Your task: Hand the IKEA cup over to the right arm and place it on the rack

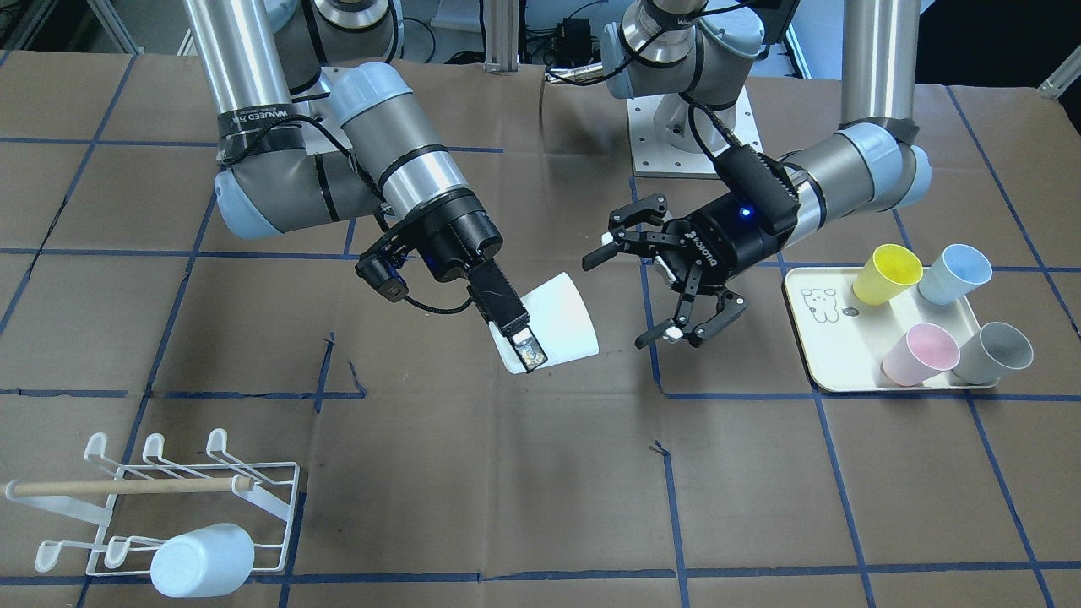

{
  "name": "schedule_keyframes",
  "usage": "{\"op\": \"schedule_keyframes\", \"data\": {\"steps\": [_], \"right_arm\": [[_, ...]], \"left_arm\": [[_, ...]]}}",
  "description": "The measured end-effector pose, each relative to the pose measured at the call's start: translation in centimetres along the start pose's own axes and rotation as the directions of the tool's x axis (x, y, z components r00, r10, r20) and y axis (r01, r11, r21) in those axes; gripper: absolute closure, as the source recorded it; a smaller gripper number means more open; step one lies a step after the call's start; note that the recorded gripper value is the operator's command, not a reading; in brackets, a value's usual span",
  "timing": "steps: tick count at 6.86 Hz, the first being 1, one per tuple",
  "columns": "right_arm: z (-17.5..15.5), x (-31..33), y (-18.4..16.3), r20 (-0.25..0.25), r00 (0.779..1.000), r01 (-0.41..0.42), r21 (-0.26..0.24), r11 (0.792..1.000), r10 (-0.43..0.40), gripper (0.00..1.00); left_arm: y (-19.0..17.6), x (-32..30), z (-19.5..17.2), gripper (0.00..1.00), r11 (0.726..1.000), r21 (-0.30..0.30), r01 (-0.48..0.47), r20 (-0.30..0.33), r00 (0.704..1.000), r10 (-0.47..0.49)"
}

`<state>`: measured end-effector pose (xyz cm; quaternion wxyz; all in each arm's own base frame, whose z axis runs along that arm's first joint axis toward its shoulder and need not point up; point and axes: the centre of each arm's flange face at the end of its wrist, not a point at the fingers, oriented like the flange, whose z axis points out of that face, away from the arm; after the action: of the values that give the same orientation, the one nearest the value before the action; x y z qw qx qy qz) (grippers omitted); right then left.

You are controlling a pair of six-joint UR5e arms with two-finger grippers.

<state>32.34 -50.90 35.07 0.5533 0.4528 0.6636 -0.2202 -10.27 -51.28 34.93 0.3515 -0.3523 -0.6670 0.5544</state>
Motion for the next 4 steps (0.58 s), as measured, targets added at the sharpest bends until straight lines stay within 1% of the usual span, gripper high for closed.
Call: {"op": "schedule_keyframes", "data": {"steps": [1,2,3,4], "right_arm": [[0.0,-0.3,-0.9,0.006,1.000,0.002,0.014,1.000,-0.002,0.64],[-0.1,-1.0,-2.7,0.017,1.000,0.018,0.032,0.999,-0.019,0.68],[-0.4,-1.7,-5.1,0.025,0.997,0.069,0.043,0.997,-0.070,0.69],[-0.9,-2.5,-8.4,0.028,0.984,0.171,0.067,0.983,-0.174,0.70]], "left_arm": [[0.2,-1.5,-2.3,0.01,1.000,0.021,0.005,0.035,0.999,-0.006],[0.6,-3.1,-4.4,0.01,0.999,0.031,0.016,0.074,0.997,-0.018],[1.1,-4.6,-5.7,0.01,0.999,0.029,0.037,0.115,0.993,-0.040],[1.6,-6.4,-6.2,0.01,0.997,0.008,0.071,0.192,0.979,-0.071]]}}
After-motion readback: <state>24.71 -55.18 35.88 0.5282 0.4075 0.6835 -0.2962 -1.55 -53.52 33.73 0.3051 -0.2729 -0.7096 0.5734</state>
